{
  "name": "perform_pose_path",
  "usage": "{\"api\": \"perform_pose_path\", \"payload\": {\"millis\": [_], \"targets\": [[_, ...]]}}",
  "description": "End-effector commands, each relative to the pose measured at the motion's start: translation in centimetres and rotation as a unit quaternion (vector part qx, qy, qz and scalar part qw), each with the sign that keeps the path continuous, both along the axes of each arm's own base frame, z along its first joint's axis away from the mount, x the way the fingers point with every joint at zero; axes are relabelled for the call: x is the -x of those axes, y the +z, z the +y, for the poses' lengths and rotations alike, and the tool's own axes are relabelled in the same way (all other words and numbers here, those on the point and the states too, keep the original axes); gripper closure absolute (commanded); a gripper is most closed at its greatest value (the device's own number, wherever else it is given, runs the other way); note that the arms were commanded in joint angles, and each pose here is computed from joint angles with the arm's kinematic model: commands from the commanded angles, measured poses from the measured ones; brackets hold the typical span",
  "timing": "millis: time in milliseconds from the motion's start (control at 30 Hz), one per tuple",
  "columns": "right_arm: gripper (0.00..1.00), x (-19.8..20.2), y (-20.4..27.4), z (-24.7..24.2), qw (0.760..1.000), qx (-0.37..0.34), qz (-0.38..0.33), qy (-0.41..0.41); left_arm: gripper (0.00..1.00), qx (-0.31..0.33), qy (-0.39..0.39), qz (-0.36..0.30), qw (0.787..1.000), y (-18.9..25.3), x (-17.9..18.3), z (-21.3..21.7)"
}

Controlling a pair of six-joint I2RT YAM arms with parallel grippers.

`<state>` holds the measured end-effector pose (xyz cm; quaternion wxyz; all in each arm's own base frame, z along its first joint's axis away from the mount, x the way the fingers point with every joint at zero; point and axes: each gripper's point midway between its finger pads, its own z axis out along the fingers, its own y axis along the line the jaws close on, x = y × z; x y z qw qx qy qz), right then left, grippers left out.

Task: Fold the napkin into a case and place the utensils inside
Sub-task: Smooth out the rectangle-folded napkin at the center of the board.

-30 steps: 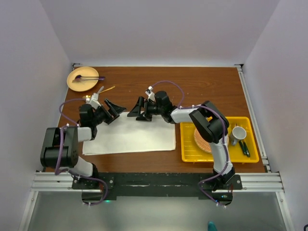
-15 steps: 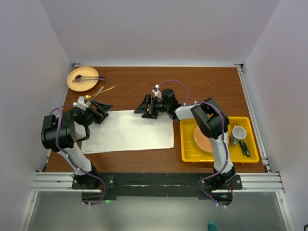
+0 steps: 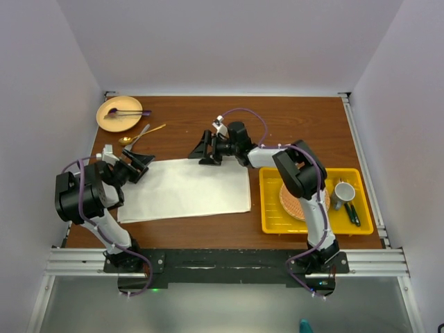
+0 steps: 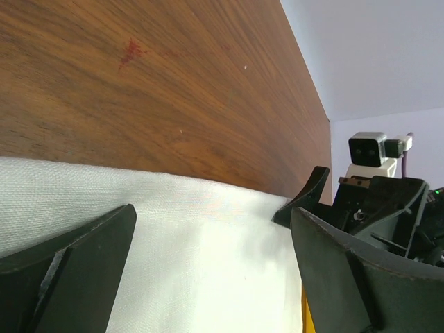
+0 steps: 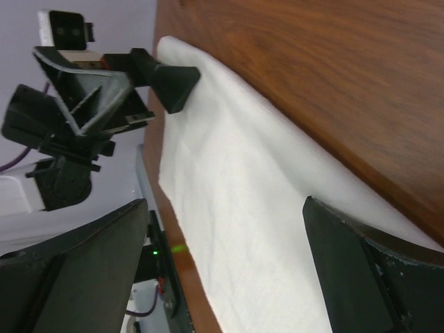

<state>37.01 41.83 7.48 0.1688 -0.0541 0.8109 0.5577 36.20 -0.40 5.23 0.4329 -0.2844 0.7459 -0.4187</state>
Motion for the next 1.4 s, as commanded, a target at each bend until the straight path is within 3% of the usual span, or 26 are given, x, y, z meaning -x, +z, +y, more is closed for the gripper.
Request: {"api": "perform_pose_path", "payload": {"millis": [0,233,500,967,1167,1367], "targets": [[0.02,1.3,4.9,5.2,0.996,-0.08,-0.028,0.029,0.0,-0.018,-0.001,0.009,1.0,-0.9,0.8,0.2],[0.02,0.1,1.8,6.0,0.996,-0.082,0.006,0.019,0.0,-0.026,0.002,0.015,1.0,-1.2,1.0,0.4],[0.02,-1.8,-2.7,-0.9,0.999,-0.021,0.039,-0.014,0.0,-0.029,0.002,0.019,0.999,-1.5,0.9,0.5],[0.02,-4.1,-5.5,-11.9,0.994,0.077,0.072,-0.041,0.0,-0.031,0.008,0.022,0.999,-1.6,0.3,1.2],[0.02,-4.2,-5.9,-14.1,0.992,0.111,0.047,-0.026,0.0,-0.023,0.013,0.023,0.999,-1.4,0.4,1.1],[0.02,-5.0,-4.9,-12.4,0.994,0.103,0.014,-0.018,0.0,-0.024,-0.049,-0.066,0.996,4.5,-1.8,-2.7]]}}
